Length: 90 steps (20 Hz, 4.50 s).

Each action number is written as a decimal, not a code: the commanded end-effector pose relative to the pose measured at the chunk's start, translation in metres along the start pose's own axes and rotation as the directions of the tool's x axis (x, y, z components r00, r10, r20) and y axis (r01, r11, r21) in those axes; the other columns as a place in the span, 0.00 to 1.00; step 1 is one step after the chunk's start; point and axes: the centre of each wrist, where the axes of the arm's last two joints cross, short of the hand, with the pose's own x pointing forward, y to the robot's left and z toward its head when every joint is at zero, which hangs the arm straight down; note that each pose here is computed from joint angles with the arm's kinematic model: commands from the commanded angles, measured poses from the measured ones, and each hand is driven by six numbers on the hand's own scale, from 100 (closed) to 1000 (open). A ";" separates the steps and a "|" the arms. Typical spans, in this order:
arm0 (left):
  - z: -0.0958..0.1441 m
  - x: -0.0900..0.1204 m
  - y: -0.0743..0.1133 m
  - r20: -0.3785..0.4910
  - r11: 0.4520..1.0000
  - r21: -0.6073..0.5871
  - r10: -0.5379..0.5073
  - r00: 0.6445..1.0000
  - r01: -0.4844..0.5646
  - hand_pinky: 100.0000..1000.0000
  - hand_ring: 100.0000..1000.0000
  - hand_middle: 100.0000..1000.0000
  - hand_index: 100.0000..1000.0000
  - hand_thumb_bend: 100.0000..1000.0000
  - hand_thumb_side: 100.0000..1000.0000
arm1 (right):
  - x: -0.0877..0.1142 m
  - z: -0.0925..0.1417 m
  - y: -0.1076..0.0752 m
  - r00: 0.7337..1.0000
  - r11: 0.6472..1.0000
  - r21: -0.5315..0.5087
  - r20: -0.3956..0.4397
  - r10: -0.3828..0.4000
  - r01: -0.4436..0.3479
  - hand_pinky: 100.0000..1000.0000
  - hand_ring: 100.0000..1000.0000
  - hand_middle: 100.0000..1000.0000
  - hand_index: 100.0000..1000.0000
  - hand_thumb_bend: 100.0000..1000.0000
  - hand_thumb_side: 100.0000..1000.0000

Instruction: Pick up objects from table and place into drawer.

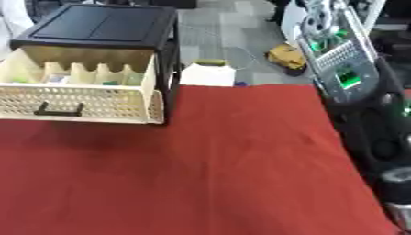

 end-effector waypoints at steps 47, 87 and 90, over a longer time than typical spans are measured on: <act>0.008 0.003 0.041 0.230 0.428 -0.740 -0.564 0.793 0.519 0.34 0.52 0.55 0.90 0.00 1.00 | -0.024 0.082 -0.044 0.992 0.930 -0.350 -0.016 -0.127 0.114 0.58 0.76 0.46 0.65 0.18 0.63; -0.024 -0.042 0.051 0.070 0.358 -0.769 -0.775 0.628 0.529 0.29 0.60 0.64 0.93 0.00 1.00 | -0.030 0.089 -0.043 0.984 0.905 -0.408 -0.069 -0.164 0.122 0.58 0.76 0.46 0.64 0.15 0.63; -0.026 -0.047 0.050 0.056 0.368 -0.769 -0.776 0.628 0.523 0.28 0.60 0.64 0.93 0.00 1.00 | -0.029 0.088 -0.042 0.984 0.904 -0.410 -0.075 -0.164 0.120 0.58 0.76 0.46 0.63 0.16 0.63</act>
